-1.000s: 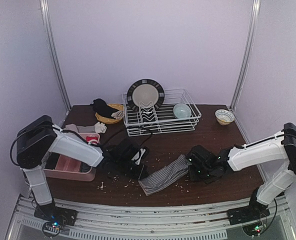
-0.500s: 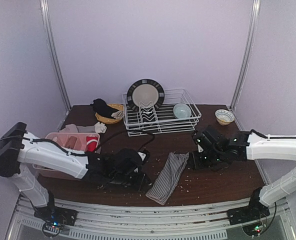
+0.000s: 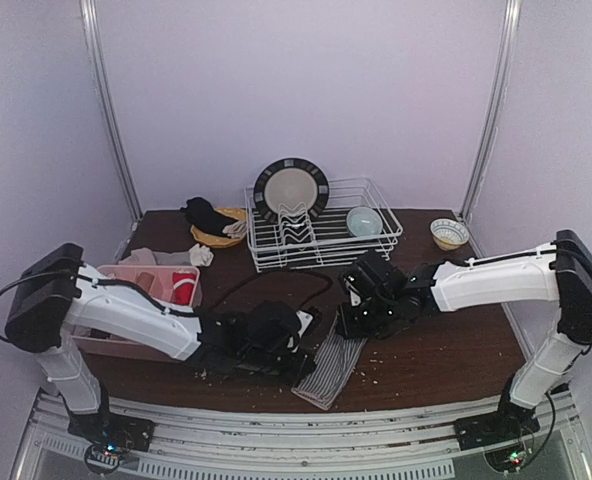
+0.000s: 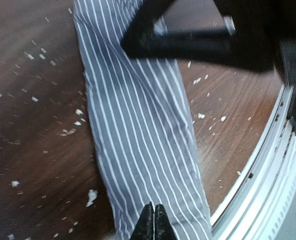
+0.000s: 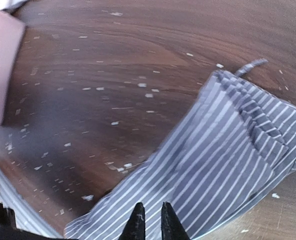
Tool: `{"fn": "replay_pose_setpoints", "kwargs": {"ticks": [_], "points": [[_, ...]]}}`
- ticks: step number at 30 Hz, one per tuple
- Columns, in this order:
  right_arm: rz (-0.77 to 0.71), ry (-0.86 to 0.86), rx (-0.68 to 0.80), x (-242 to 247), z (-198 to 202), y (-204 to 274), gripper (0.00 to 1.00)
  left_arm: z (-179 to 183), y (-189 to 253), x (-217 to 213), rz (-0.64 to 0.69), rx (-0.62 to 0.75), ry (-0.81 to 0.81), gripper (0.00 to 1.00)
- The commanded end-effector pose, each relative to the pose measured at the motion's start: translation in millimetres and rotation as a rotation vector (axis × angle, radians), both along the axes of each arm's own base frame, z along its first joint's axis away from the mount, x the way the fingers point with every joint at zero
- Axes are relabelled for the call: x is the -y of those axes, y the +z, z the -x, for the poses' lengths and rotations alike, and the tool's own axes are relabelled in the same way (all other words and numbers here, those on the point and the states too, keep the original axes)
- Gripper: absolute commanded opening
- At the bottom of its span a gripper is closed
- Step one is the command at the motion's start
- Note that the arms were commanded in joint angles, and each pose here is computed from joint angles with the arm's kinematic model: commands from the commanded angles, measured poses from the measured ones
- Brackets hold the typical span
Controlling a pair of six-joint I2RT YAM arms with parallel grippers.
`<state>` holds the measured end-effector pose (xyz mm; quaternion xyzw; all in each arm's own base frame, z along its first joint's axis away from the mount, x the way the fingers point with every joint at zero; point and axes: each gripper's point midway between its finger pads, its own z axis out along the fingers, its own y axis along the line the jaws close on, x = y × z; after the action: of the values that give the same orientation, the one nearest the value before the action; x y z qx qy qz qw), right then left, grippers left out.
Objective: Roll the underwear
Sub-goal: Smooth out the underwear at the center of the board.
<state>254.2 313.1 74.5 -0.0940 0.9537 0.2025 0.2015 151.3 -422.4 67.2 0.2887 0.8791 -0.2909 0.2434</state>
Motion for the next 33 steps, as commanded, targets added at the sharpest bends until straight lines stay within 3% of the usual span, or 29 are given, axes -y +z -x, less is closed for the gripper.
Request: {"fn": "replay_pose_setpoints", "kwargs": {"ticks": [1, 8, 12, 14, 18, 22, 25, 29, 33], "points": [[0.065, -0.091, -0.059, 27.9, -11.2, -33.2, 0.12, 20.1, -15.9, 27.3, 0.044, -0.046, -0.095, 0.01], [0.183, -0.155, -0.099, 74.3, -10.4, -77.5, 0.11, 34.5, -34.0, 31.4, -0.001, -0.059, -0.113, 0.01], [0.168, -0.141, -0.075, 76.3, -8.3, -65.4, 0.12, 37.9, -26.8, 32.7, -0.002, -0.037, -0.116, 0.05], [0.139, -0.118, -0.028, 73.1, -7.4, -44.1, 0.17, 36.3, -16.5, 29.5, 0.002, -0.018, -0.104, 0.18], [0.123, -0.001, 0.135, 61.8, 3.7, 16.8, 0.42, 30.4, 22.5, 12.6, 0.025, 0.046, -0.065, 0.57], [0.175, 0.162, 0.302, 47.6, 35.3, 55.9, 0.49, 27.0, 57.5, -23.0, 0.045, 0.114, 0.016, 0.79], [0.251, 0.286, 0.415, 35.7, 59.1, 58.1, 0.47, 22.0, 64.0, -64.8, 0.026, 0.133, 0.122, 0.81], [0.338, 0.498, 0.367, 12.6, 101.1, 36.5, 0.52, 20.1, 66.3, -110.1, 0.037, 0.131, 0.231, 0.80], [0.336, 0.612, 0.397, -17.6, 125.7, 25.8, 0.69, 18.0, 72.6, -136.5, 0.043, 0.151, 0.282, 0.79]]}}
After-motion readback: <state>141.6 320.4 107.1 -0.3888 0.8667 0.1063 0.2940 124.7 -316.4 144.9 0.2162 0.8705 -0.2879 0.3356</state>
